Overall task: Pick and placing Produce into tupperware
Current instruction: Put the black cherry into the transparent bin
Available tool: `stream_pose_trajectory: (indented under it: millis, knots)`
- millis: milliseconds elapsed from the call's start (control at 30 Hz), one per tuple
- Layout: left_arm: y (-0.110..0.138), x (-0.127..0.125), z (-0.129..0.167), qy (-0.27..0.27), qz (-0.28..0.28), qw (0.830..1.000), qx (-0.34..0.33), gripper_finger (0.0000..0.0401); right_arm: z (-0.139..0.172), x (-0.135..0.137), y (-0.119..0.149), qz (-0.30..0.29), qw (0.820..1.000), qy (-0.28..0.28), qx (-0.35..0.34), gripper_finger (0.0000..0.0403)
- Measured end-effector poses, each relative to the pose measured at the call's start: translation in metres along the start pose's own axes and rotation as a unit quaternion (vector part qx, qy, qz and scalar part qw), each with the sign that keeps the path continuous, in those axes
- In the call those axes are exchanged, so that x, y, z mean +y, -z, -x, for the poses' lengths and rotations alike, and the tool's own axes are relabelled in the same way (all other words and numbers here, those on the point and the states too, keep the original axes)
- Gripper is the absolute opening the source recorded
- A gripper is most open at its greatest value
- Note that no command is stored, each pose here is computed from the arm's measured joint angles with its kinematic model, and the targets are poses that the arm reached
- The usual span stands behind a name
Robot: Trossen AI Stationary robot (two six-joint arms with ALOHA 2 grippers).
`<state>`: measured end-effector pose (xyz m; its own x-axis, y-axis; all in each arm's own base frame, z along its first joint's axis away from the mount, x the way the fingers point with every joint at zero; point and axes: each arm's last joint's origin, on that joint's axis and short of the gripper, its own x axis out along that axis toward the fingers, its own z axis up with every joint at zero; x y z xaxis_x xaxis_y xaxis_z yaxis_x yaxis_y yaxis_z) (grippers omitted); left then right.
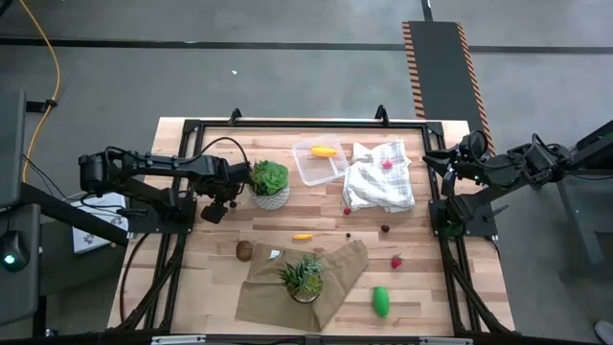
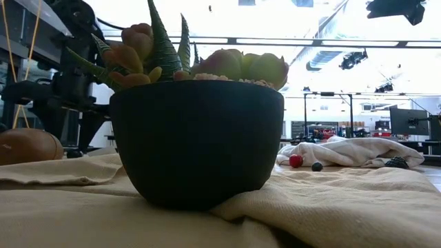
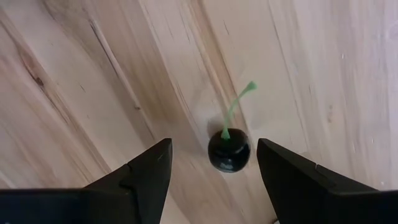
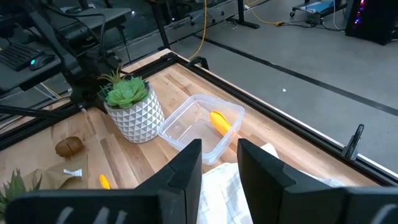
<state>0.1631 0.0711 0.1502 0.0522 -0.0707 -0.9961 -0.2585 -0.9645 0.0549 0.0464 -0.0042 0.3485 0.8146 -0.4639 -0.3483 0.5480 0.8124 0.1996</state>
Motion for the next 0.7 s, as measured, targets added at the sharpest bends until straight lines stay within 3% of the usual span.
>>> stream_pose_trajectory:
  millis: [500,700]
  knots:
    - [0.0,-0.001,0.0,0.009,-0.001,1.0,-0.004,0.0223,0.0,0.0,0.0,-0.001,1.0,0.0,0.0,0.0094]
    - [0.001,-0.002,-0.011,0.033,-0.003,0.999,0.029,0.0223,0.0,0.0,0.0,-0.001,1.0,0.0,0.0,0.0094]
